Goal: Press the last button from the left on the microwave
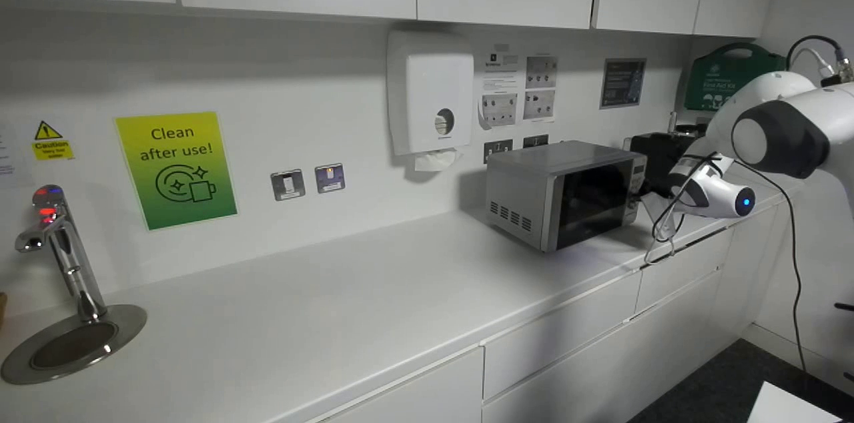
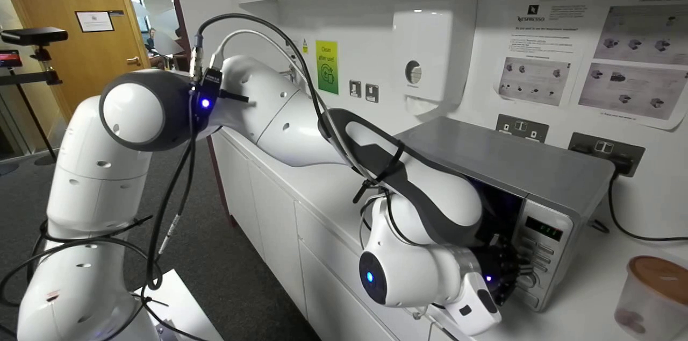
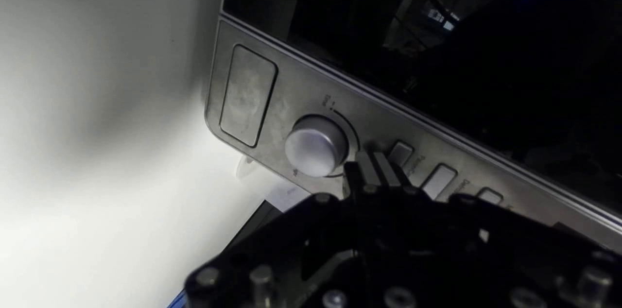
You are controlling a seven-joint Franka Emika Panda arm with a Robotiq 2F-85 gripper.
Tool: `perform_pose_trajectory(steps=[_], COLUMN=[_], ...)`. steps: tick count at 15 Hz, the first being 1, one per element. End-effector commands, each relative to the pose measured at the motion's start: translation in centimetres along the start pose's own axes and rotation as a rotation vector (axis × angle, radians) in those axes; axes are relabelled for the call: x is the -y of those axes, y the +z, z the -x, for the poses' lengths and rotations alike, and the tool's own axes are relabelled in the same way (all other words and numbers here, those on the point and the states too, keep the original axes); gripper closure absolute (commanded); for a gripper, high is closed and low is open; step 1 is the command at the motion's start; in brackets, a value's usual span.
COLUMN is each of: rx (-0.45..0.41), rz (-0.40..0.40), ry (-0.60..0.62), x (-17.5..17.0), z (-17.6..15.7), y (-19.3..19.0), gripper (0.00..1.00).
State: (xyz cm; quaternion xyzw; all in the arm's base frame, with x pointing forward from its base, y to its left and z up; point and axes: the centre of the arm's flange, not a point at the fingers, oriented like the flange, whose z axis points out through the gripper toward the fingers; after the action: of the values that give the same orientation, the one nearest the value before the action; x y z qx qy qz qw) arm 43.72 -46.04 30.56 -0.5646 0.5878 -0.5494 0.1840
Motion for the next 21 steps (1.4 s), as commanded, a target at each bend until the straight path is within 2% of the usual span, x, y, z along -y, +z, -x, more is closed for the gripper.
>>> perform_pose_trajectory(steps=[1, 9, 21], rx=[-0.007, -0.012, -0.015], rz=[-0.060, -0.068, -0.097], ry=[-0.006, -0.011, -0.108], x=[1.3, 2.0, 2.4], z=[0.8, 0.7, 2.0], y=[-1.1, -1.2, -2.1], gripper=[1.00, 1.00, 1.00])
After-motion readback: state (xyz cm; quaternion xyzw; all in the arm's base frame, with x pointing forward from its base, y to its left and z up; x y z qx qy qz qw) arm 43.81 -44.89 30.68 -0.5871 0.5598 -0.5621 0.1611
